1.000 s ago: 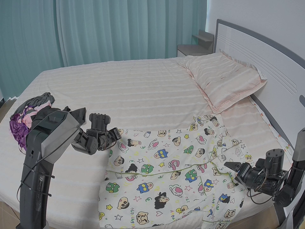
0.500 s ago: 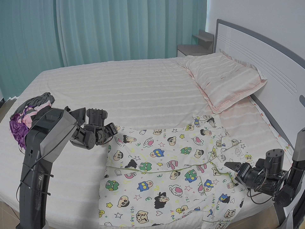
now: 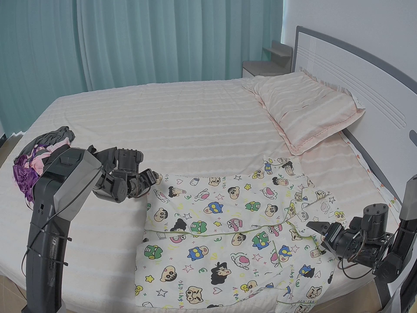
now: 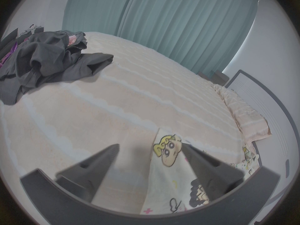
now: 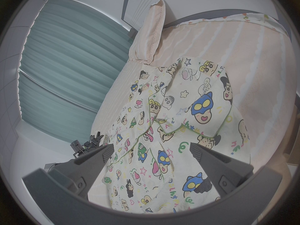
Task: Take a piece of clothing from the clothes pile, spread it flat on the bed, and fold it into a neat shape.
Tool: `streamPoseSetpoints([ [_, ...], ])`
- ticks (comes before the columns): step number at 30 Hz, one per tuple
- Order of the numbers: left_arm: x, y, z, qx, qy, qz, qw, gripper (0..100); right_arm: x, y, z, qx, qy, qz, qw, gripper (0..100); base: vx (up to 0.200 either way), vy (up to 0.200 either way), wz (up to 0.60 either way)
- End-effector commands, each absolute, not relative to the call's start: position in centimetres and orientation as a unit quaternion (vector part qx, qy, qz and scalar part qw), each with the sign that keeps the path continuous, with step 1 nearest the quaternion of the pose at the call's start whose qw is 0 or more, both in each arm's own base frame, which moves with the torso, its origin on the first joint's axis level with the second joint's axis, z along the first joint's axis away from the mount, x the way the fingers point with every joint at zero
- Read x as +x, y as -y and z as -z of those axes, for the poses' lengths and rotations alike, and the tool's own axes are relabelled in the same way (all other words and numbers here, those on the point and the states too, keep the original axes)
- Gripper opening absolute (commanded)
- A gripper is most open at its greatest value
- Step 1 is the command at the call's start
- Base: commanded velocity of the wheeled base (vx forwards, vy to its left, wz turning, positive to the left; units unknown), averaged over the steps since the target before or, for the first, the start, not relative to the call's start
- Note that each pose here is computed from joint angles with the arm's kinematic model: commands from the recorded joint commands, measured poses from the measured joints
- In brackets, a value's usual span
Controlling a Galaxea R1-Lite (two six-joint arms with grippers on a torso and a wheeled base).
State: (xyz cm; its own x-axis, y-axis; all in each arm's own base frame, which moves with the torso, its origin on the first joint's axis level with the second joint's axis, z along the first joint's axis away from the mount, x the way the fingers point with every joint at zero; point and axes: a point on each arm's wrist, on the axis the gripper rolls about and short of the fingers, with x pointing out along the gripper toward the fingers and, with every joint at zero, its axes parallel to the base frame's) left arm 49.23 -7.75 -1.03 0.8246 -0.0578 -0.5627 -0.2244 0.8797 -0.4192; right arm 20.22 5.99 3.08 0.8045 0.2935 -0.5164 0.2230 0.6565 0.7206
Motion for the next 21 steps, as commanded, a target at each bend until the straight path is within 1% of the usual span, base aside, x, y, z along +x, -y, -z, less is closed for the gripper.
streamPoseSetpoints([
  [1, 48.7, 7.3, 0.1, -0.243, -0.300, -0.052, 0.921, 100, 19.8, -5.9, -2.9, 0.412, -0.320, -0.017, 0.853, 100, 0.000, 0.000, 0.00],
  [5, 47.0, 6.2, -2.9, -0.279, -0.294, -0.059, 0.912, 100, 19.8, -5.9, -2.9, 0.412, -0.320, -0.016, 0.853, 100, 0.000, 0.000, 0.00],
  [8, 46.2, 5.6, -3.6, -0.288, -0.297, -0.056, 0.909, 100, 19.9, -5.9, -2.9, 0.413, -0.319, -0.016, 0.853, 100, 0.000, 0.000, 0.00],
  [10, 43.9, 4.6, -4.4, -0.297, -0.320, -0.048, 0.898, 100, 19.9, -5.9, -2.9, 0.413, -0.319, -0.016, 0.853, 100, 0.000, 0.000, 0.00],
  [13, 41.0, 4.5, -5.0, -0.325, -0.343, -0.024, 0.881, 100, 19.8, -5.9, -2.9, 0.413, -0.319, -0.017, 0.853, 100, 0.000, 0.000, 0.00],
  [17, 36.2, 4.6, -5.2, -0.348, -0.373, 0.043, 0.859, 100, 19.9, -5.9, -2.9, 0.413, -0.319, -0.017, 0.853, 100, 0.000, 0.000, 0.00],
  [18, 36.2, 4.6, -5.2, -0.348, -0.373, 0.043, 0.859, 100, 19.9, -5.9, -2.9, 0.413, -0.319, -0.017, 0.853, 100, 0.000, 0.000, 0.00],
  [19, 34.7, 5.0, -4.8, -0.347, -0.387, 0.054, 0.852, 100, 19.9, -5.9, -2.9, 0.413, -0.319, -0.017, 0.853, 100, 0.000, 0.000, 0.00],
  [21, 33.8, 5.8, -4.3, -0.342, -0.399, 0.062, 0.848, 100, 19.8, -5.9, -2.9, 0.413, -0.319, -0.017, 0.853, 100, 0.000, 0.000, 0.00],
])
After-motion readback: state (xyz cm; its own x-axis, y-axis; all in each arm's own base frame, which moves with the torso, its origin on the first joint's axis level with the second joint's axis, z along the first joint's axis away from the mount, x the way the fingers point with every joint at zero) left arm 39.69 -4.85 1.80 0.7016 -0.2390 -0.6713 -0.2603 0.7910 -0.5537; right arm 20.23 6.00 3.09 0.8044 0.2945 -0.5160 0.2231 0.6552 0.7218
